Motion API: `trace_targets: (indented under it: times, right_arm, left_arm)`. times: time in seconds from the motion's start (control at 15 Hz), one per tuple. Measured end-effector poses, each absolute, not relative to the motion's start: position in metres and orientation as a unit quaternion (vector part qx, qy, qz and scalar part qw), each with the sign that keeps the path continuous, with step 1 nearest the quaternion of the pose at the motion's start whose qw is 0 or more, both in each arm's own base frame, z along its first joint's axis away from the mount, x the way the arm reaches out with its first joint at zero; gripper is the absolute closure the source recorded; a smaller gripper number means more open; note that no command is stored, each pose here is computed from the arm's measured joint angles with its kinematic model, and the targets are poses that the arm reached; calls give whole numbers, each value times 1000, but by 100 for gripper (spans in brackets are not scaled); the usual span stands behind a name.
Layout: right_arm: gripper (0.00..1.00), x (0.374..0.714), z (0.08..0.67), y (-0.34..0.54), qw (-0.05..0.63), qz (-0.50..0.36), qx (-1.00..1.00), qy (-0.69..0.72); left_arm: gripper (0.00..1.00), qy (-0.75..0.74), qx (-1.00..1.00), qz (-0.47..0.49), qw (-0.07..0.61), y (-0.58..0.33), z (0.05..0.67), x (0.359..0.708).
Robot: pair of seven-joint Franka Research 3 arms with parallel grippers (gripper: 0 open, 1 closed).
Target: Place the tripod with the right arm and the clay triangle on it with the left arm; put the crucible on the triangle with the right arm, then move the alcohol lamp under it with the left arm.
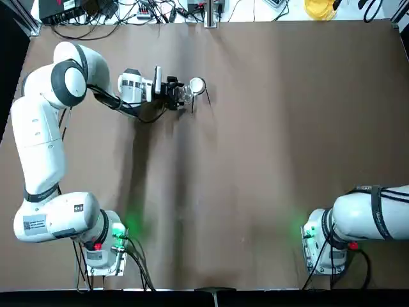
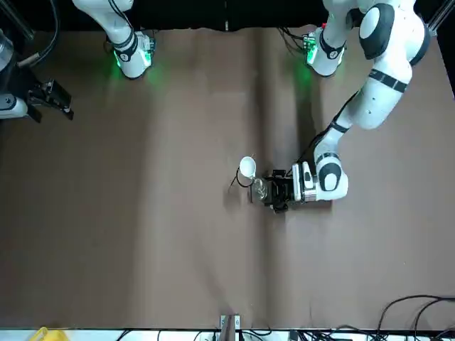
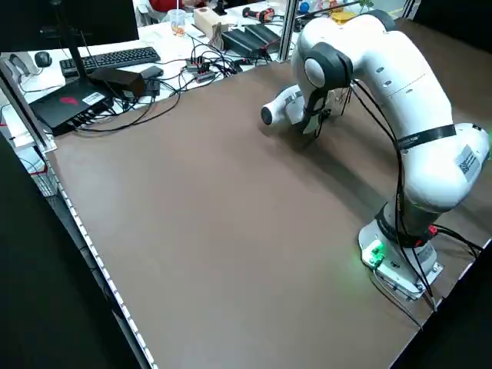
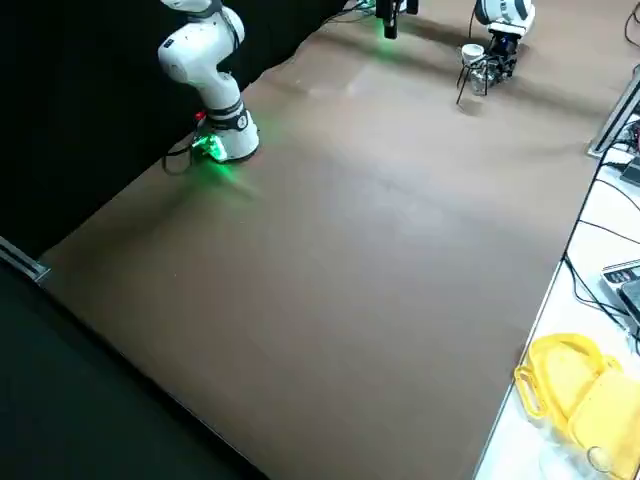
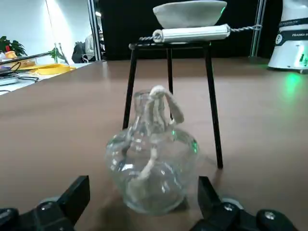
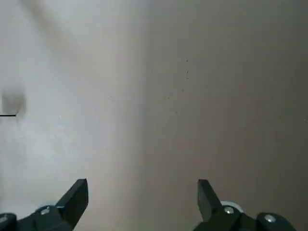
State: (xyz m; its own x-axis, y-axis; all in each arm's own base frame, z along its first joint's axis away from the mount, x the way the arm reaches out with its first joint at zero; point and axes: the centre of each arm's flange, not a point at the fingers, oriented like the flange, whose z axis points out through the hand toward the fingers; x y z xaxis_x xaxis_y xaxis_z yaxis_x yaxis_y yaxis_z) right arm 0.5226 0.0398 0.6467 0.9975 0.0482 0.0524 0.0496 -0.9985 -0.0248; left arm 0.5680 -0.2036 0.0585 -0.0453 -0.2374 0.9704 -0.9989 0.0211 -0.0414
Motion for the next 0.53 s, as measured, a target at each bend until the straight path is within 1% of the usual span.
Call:
trace_targets:
  times: [0.27, 0.53]
  right_arm:
    - [0, 523, 647, 39, 13, -27, -999, -23]
    - [0, 523, 647, 39, 13, -27, -999, -23]
  left_arm:
    - [1, -578, 541, 445, 418, -173, 64, 575]
    - [1, -587, 531, 457, 405, -155, 88, 588]
